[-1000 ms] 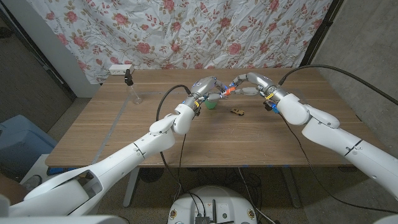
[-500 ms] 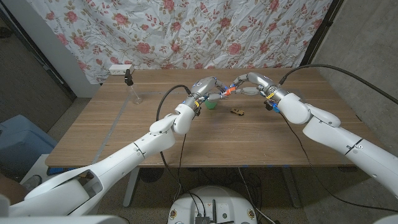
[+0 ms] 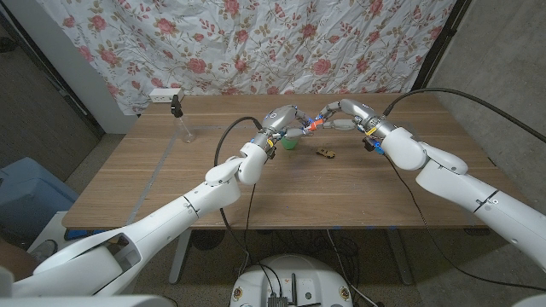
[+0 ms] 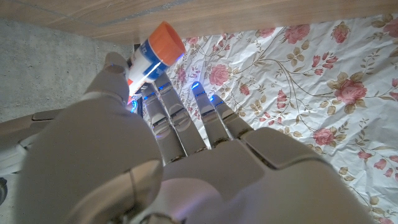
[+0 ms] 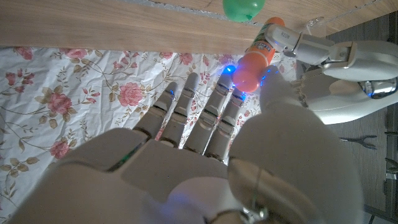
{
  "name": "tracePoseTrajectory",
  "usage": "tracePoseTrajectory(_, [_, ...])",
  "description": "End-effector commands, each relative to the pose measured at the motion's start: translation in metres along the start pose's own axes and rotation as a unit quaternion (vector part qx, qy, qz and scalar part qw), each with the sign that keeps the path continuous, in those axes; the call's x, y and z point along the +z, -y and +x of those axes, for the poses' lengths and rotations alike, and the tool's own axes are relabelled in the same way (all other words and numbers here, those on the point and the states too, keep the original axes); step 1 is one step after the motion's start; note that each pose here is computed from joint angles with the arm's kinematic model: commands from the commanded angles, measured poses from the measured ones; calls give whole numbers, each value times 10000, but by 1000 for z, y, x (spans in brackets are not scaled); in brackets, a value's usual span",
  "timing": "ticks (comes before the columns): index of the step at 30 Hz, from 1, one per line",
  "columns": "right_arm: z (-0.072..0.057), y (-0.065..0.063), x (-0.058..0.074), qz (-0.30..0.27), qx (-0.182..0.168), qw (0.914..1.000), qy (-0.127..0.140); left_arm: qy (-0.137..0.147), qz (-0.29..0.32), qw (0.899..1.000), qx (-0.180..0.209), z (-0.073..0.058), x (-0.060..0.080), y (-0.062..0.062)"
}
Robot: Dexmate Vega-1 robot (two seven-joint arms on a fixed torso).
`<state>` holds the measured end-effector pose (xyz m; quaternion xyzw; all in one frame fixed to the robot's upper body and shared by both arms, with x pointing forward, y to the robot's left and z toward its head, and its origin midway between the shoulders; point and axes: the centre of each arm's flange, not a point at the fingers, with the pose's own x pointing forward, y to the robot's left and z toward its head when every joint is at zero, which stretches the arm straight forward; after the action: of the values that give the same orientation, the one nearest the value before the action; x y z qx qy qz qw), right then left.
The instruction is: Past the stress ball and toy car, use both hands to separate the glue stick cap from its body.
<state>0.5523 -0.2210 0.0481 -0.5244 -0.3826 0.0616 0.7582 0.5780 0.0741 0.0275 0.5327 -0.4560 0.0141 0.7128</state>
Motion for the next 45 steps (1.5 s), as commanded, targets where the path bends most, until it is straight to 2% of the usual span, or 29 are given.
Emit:
tracePoseTrajectory(1, [-2, 2, 2, -23, -79, 10000, -30, 28, -14, 10000, 11, 2, -2, 1])
tracePoseTrajectory(45, [1, 5, 4, 107, -47, 9999, 2, -55, 39, 10000, -20, -4, -9, -2])
